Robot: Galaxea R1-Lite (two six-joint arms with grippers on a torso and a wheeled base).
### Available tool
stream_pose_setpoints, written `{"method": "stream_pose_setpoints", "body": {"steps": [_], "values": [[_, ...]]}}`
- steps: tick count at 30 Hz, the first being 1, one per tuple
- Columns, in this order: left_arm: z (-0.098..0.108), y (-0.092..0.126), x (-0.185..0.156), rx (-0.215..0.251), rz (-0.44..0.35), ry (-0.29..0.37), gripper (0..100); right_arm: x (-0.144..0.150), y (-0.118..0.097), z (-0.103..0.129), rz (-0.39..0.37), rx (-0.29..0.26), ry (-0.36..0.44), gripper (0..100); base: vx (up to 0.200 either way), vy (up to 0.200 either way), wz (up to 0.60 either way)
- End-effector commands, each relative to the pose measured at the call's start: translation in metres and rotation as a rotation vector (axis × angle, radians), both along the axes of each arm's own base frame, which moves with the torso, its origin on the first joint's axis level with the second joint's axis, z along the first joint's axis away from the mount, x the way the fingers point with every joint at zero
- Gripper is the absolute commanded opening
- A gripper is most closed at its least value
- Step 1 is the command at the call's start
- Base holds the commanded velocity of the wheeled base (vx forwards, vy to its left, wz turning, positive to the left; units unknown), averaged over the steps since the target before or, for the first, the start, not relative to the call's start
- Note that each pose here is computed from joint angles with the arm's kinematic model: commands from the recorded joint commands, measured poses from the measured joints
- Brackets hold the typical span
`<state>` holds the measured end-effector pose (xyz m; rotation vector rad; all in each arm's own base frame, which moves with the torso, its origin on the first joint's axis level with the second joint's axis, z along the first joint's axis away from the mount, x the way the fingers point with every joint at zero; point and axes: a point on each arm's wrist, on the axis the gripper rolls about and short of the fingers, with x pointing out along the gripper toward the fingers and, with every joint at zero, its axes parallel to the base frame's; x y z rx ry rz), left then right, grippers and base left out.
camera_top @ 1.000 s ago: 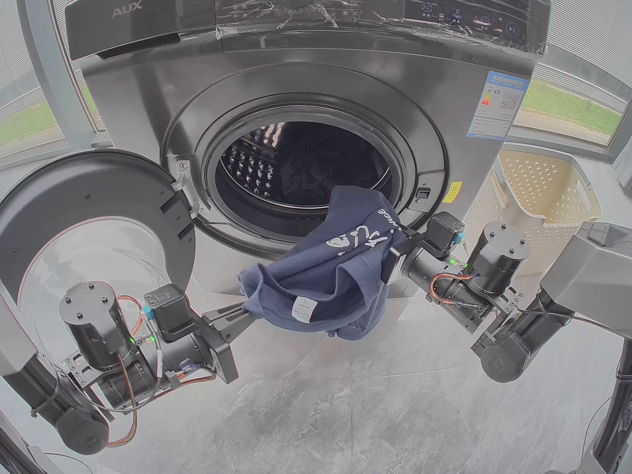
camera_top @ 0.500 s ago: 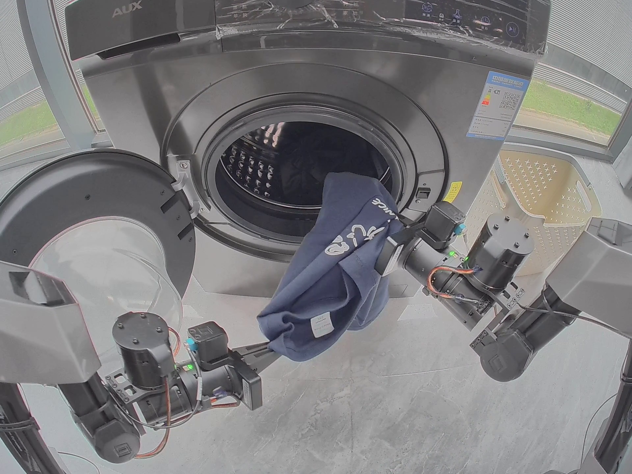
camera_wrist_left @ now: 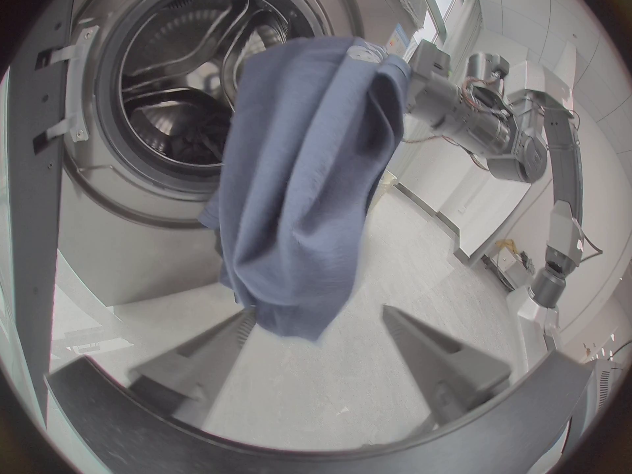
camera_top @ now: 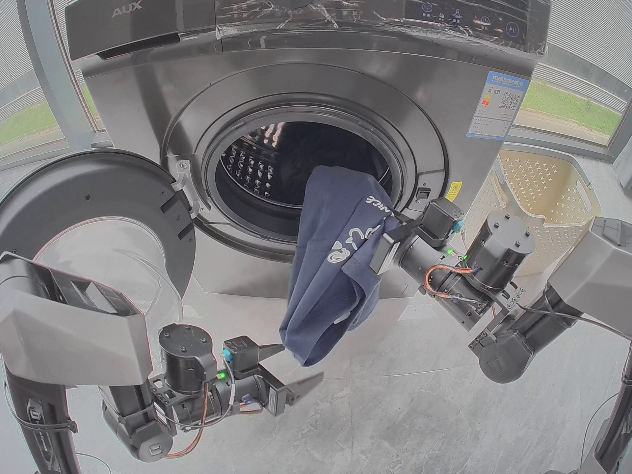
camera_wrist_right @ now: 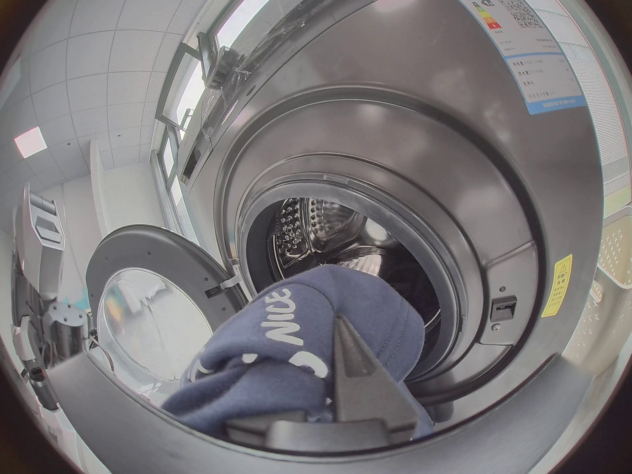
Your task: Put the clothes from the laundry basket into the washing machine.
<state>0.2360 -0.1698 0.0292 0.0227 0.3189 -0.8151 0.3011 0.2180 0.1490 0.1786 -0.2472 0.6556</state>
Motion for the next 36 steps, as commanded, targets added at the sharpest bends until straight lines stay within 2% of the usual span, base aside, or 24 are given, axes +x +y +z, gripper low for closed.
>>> {"method": "stream_pose_setpoints", "body": {"steps": [1, 2, 4, 8, 11, 13, 15, 16, 19, 22, 29, 36], "values": [[-0.006, -0.004, -0.023, 0.036, -0.064, 0.049, 100, 0.005, -0.001, 0.001, -0.007, 0.003, -0.006, 0, 0.000, 0.000, 0.00], [-0.005, -0.005, -0.025, 0.036, -0.070, 0.049, 100, 0.006, -0.001, 0.001, -0.010, 0.002, -0.005, 0, 0.000, 0.000, 0.00], [0.008, -0.007, -0.049, 0.030, -0.134, 0.038, 100, 0.010, -0.001, -0.002, -0.017, 0.002, -0.004, 0, 0.000, 0.000, 0.00], [0.020, -0.011, -0.064, 0.011, -0.172, 0.013, 100, 0.014, 0.000, -0.002, -0.021, 0.005, -0.009, 0, 0.000, 0.000, 0.00], [0.031, -0.018, -0.053, -0.036, -0.145, -0.043, 100, 0.009, 0.003, -0.004, -0.007, -0.002, 0.001, 0, 0.000, 0.000, 0.00], [0.041, -0.022, -0.035, -0.084, -0.099, -0.097, 100, 0.007, 0.004, -0.006, -0.003, -0.007, 0.008, 0, 0.000, 0.000, 0.00], [0.043, -0.023, -0.031, -0.093, -0.093, -0.108, 100, 0.004, 0.005, -0.007, 0.005, -0.011, 0.014, 0, 0.000, 0.000, 0.00], [0.051, -0.031, -0.016, -0.134, -0.079, -0.152, 100, 0.002, 0.006, -0.010, 0.010, -0.017, 0.021, 0, 0.000, 0.000, 0.00], [0.049, -0.037, -0.005, -0.143, -0.071, -0.165, 100, 0.003, 0.006, -0.011, 0.008, -0.017, 0.023, 0, 0.000, 0.000, 0.00], [0.041, -0.043, 0.023, -0.153, -0.029, -0.189, 100, 0.003, 0.007, -0.012, 0.010, -0.020, 0.026, 0, 0.000, 0.000, 0.00], [0.027, -0.057, 0.050, -0.162, -0.011, -0.208, 100, -0.007, 0.011, -0.015, 0.033, -0.031, 0.041, 0, 0.000, 0.000, 0.00], [0.015, -0.057, 0.080, -0.170, 0.034, -0.239, 100, -0.021, 0.014, -0.013, 0.046, -0.031, 0.049, 0, 0.000, 0.000, 0.00]]}}
